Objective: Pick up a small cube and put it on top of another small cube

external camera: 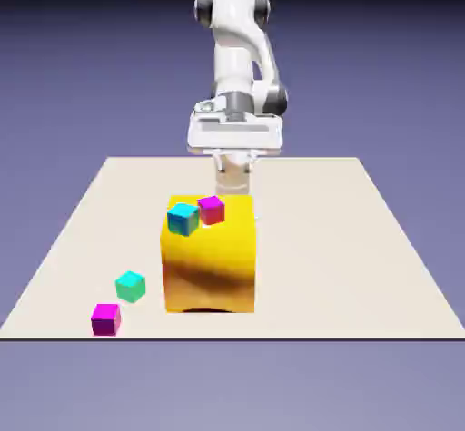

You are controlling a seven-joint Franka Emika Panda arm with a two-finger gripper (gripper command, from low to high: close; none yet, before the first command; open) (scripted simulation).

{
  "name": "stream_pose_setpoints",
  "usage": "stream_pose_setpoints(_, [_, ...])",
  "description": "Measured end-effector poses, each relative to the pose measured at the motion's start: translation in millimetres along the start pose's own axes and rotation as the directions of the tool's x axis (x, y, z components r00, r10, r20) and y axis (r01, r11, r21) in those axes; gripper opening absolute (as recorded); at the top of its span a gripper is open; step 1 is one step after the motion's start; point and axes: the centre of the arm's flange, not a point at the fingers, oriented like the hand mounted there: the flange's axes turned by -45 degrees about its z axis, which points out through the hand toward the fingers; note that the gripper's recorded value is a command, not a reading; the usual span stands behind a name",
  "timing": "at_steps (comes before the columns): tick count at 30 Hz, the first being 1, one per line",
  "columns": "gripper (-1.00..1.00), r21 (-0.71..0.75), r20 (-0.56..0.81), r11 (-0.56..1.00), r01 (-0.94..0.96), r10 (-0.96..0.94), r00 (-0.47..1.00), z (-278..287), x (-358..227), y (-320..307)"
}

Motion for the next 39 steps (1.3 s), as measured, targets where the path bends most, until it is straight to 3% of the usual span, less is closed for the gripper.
stream_pose_setpoints(9, [0.00, -0.095, 0.079, 0.912, -0.400, 0.407, 0.910, 55.2, -6.6, 71.4])
stream_pose_setpoints(17, [0.00, -0.168, 0.092, 0.676, -0.717, 0.735, 0.672, 101.4, -35.8, 134.3])
stream_pose_setpoints(29, [0.00, -0.207, 0.041, 0.079, -0.975, 0.997, 0.072, 159.1, -109.3, 210.6])
stream_pose_setpoints(39, [0.00, -0.149, -0.003, -0.503, -0.851, 0.861, -0.509, 195.2, -173.4, 247.5])
